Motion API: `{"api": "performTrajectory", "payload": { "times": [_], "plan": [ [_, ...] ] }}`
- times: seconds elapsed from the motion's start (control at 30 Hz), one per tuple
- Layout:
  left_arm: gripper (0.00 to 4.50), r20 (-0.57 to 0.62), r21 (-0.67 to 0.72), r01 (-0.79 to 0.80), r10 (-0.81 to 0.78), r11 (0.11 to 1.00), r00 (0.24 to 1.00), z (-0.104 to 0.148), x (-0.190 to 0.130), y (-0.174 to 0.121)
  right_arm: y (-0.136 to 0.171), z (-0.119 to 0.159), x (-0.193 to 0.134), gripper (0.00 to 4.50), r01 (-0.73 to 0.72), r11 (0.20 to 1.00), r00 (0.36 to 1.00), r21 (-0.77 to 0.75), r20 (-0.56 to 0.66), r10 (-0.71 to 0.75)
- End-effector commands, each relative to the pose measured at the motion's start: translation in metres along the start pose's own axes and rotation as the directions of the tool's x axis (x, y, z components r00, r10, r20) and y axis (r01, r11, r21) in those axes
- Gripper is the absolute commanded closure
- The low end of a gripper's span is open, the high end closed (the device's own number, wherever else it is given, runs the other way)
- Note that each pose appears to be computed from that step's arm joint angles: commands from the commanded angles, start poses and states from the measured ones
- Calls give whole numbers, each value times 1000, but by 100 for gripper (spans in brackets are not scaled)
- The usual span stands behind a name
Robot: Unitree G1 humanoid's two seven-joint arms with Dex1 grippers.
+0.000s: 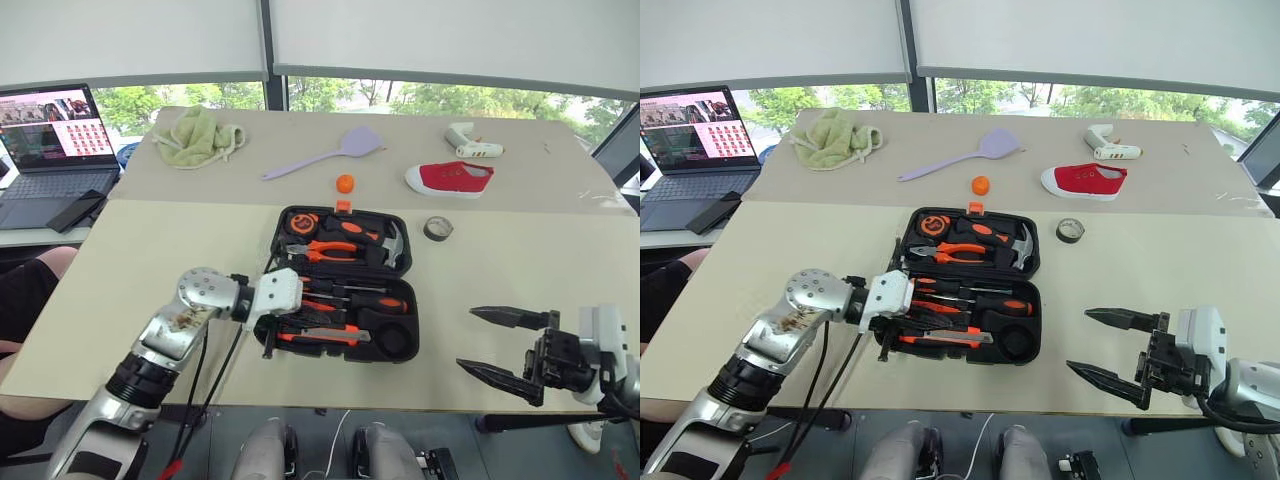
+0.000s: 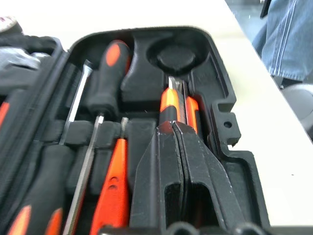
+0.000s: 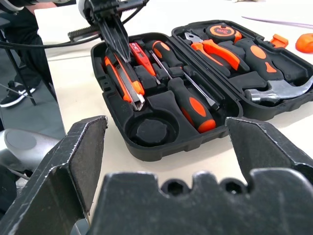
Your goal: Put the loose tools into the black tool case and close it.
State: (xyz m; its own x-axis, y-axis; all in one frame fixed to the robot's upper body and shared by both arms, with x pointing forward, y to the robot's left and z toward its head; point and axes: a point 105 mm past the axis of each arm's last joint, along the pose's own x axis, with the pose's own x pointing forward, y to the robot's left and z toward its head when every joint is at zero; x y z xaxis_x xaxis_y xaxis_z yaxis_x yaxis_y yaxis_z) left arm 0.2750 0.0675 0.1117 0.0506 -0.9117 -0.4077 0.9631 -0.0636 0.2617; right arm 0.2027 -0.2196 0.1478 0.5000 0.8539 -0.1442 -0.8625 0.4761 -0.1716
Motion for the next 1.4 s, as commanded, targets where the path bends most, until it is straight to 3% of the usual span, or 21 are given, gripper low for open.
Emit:
{"api": "performTrajectory", "payload": {
  "times": [0.03,0.3,0.4,0.63,0.73,0.77,0.83,1.03,1.13,1.27,1.33,1.4],
  "plan": [
    [443,-30,-24,-11,11,1000,999,-12,12,-3,3,6,2,0,1,999,1000,-38,25,0],
    [443,-204,-171,-27,-9,985,979,-53,13,-14,3,5,5,0,10,999,1000,-31,28,-9],
    [443,-197,-202,-52,12,978,980,-56,15,-12,3,5,7,0,14,999,999,-31,31,-13],
    [443,1,-120,-132,133,984,991,-33,6,2,-2,6,7,0,57,997,997,-51,47,-54],
    [443,217,-93,-195,211,976,953,0,-21,12,-13,6,-9,0,178,984,981,-29,83,-175],
    [394,301,-121,-209,237,970,924,13,-33,14,-17,4,-17,0,231,973,969,-15,91,-228],
    [346,352,-147,-296,329,944,876,22,-56,22,-24,-4,-35,0,327,945,942,-11,86,-325],
    [131,301,-343,-480,579,807,758,-10,-130,24,-32,-48,-86,0,620,784,784,35,1,-621],
    [11,254,-360,-534,632,765,732,-26,-156,18,-39,-61,-93,0,691,721,723,42,-56,-689],
    [11,271,-377,-513,622,771,735,-21,-157,17,-69,-42,-74,0,644,765,764,11,-47,-643],
    [11,282,-367,-495,601,787,748,-17,-148,18,-85,-31,-50,0,534,845,840,-34,-94,-535],
    [11,285,-361,-483,587,798,758,-15,-141,18,-101,-23,-35,0,468,881,868,-69,-152,-473]
  ]
}}
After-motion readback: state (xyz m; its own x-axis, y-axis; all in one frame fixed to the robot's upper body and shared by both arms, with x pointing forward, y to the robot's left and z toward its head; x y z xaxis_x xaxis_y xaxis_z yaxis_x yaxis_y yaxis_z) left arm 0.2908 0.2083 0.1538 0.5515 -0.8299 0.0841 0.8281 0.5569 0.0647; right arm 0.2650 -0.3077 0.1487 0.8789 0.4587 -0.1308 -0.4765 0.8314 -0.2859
